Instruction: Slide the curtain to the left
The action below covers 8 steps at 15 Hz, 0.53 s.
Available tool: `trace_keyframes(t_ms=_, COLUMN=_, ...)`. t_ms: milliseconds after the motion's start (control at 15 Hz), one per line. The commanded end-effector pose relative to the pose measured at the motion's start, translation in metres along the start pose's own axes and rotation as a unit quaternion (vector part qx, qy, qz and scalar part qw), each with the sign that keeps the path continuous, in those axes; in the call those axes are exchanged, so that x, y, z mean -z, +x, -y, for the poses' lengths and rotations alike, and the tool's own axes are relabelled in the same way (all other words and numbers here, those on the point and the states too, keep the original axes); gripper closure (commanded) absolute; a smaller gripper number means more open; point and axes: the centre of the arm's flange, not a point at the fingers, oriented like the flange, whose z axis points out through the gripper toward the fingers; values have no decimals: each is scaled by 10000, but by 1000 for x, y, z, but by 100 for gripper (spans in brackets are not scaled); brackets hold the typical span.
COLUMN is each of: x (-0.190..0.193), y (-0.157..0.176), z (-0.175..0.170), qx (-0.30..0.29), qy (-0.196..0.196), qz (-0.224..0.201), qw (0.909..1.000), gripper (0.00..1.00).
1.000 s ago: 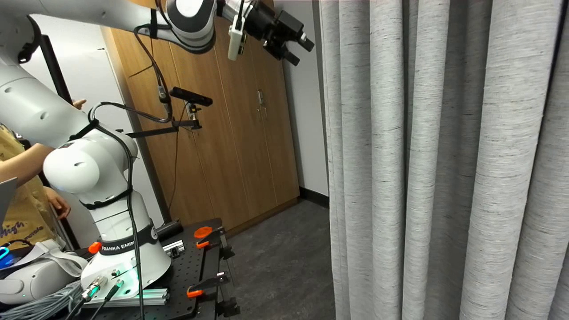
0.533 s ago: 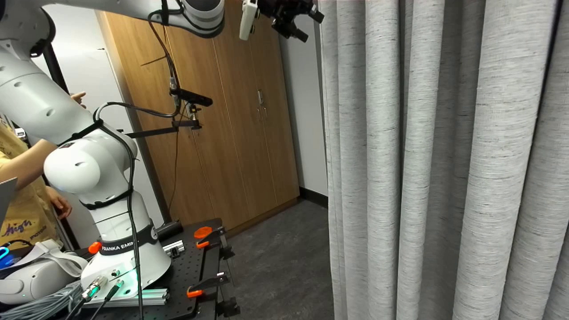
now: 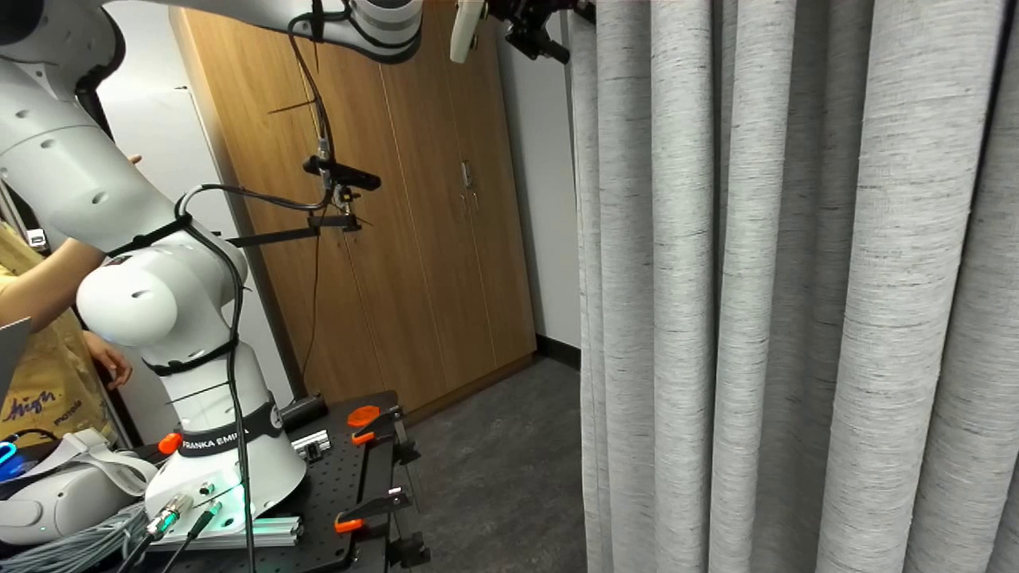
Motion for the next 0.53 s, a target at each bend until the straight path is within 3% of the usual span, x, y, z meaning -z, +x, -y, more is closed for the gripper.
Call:
trace_keyframes(t_ms=0, x=-6, y=15, z=-1, qx=135, qy=137, qz=-134, qw=9997, gripper=0)
trace_keyframes(t_ms=467, x=-11, y=25, z=-4, qx=121, qy=-276, qz=-793, qw=9964, gripper=1)
